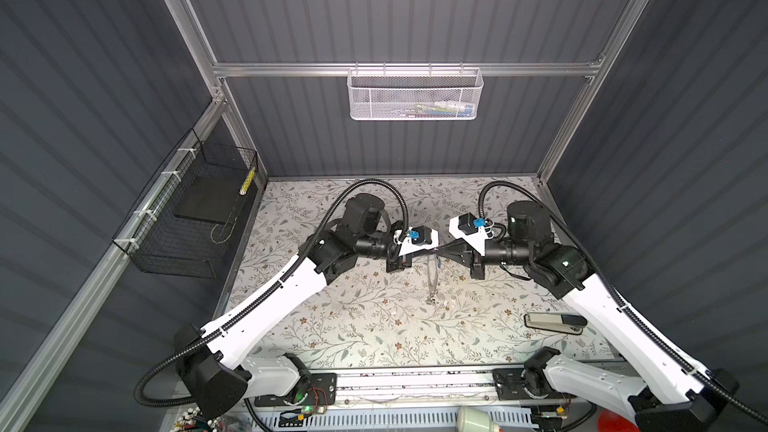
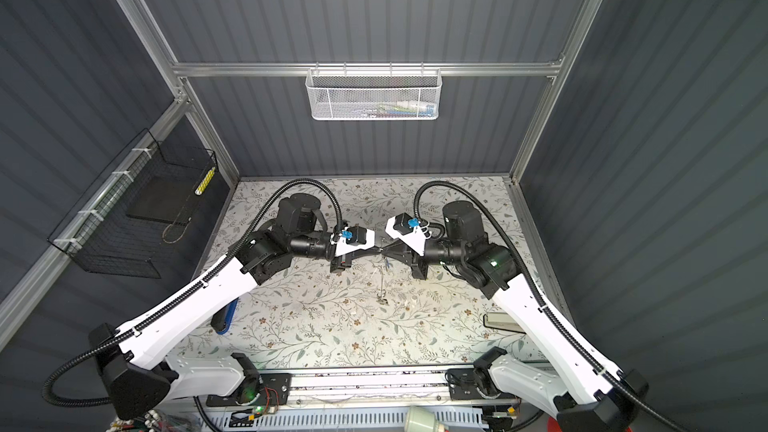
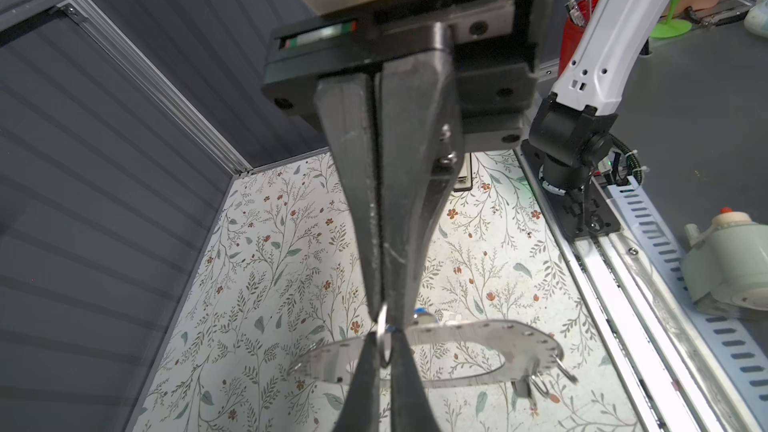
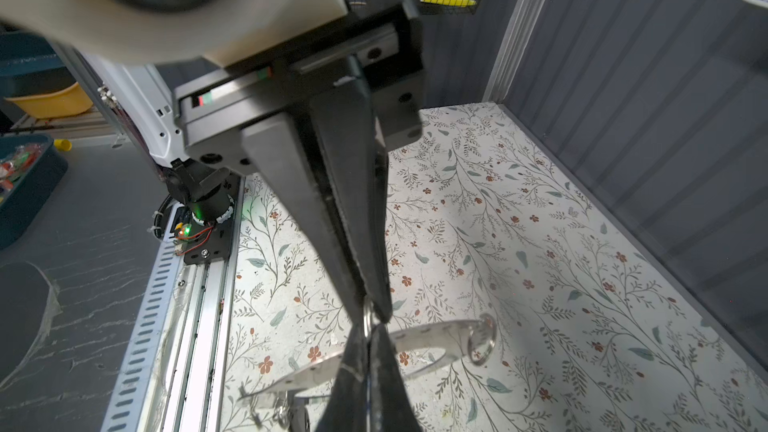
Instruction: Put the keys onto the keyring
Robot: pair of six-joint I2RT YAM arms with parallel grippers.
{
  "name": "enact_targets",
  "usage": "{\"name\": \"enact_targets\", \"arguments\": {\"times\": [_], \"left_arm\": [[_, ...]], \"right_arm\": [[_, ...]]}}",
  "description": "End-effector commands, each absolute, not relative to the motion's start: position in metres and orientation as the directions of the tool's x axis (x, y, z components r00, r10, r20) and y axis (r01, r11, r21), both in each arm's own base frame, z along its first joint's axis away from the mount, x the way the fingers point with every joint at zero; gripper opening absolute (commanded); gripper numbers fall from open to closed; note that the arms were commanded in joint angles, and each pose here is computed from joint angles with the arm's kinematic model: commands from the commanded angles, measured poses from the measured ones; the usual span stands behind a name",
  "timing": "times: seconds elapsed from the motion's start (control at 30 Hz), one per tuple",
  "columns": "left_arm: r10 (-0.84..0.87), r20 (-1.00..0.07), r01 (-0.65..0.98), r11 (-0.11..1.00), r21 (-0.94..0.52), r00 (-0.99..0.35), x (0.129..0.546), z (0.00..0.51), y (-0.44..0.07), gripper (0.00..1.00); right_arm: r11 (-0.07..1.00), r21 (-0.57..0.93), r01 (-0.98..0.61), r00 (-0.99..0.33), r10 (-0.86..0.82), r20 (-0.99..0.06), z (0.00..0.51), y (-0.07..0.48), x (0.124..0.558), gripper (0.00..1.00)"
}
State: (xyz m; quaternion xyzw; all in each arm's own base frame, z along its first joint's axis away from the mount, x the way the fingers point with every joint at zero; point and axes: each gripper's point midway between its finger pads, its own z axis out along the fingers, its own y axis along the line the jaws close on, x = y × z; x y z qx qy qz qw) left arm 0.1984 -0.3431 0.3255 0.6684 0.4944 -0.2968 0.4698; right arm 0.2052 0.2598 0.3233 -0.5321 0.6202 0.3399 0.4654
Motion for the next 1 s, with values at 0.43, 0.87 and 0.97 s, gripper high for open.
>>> {"name": "enact_targets", "arguments": {"times": [0.43,0.87,0.97], "left_arm": [[0.083,-0.977,0.98,0.001,0.199,0.198,0.206,0.37,-0.341,0.0],[-0.133,-0.985,0.993,-0.016,0.116,0.113,0.207,0.39,-0.339,0.0],[-0.166,-0.981,0.994,-0.023,0.103,0.098,0.207,0.392,-0.339,0.0]], "right_arm": [[0.469,-0.265,-0.843,0.149,-0.27,-0.951,0.352,0.221,0.211,0.46],[0.486,-0.185,-0.854,0.08,-0.23,-0.97,0.331,0.231,0.226,0.48],[0.485,-0.181,-0.855,0.076,-0.227,-0.971,0.331,0.237,0.231,0.48]]}}
